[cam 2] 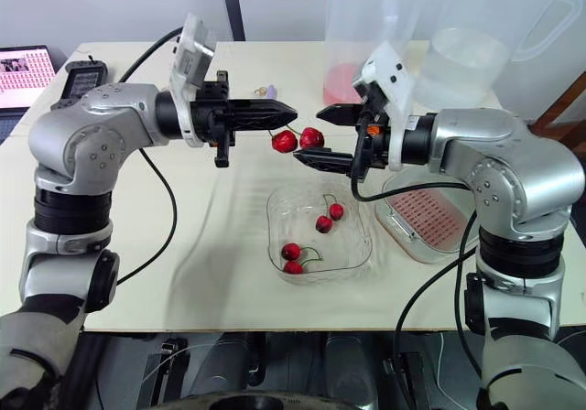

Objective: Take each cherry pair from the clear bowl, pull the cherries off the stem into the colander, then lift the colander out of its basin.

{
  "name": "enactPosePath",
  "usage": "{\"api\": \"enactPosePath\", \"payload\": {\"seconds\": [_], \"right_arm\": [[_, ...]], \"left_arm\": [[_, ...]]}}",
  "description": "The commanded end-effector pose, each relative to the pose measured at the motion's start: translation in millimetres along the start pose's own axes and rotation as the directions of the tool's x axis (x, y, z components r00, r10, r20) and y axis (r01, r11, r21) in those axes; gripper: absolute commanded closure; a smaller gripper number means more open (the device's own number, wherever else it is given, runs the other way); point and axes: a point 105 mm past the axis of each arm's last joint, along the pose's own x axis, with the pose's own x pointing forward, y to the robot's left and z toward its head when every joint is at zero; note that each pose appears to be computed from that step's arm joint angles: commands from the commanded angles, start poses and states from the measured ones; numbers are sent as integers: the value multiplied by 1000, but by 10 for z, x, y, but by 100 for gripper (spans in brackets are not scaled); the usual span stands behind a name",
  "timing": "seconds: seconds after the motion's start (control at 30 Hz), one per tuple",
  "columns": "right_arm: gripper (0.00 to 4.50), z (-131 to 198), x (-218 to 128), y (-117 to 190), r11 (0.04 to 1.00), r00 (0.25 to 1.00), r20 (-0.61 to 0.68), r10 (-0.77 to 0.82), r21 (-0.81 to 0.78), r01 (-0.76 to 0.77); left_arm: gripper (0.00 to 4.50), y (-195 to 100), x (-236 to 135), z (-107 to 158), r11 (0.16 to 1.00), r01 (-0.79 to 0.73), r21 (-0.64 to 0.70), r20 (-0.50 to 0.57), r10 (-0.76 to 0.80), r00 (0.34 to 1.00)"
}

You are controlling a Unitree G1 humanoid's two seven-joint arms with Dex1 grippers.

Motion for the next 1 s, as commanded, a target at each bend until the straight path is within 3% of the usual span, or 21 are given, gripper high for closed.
{"api": "enactPosePath", "payload": {"seconds": [0.03,0.13,0.3,0.67,0.9,1.0], "right_arm": [[5,75,-22,39,1000,999,35,11,-20,-10],[94,80,-39,65,1000,998,54,22,-3,-21],[337,48,-61,54,1000,999,49,14,4,-14],[337,-140,-157,18,1000,1000,-10,-11,27,11],[337,-395,-471,-28,997,996,-81,-44,65,49],[337,-447,-736,-152,989,983,-133,-127,60,136]], "left_arm": [[450,-32,-37,156,999,-14,44,45,12,999],[450,-37,-36,152,999,-19,41,44,17,999],[450,-52,-14,156,999,-11,39,42,9,999],[450,-51,-4,169,999,-4,40,53,2,999],[450,-41,-18,175,999,-3,48,57,0,998],[450,-36,-21,169,999,-8,47,63,5,998]]}}
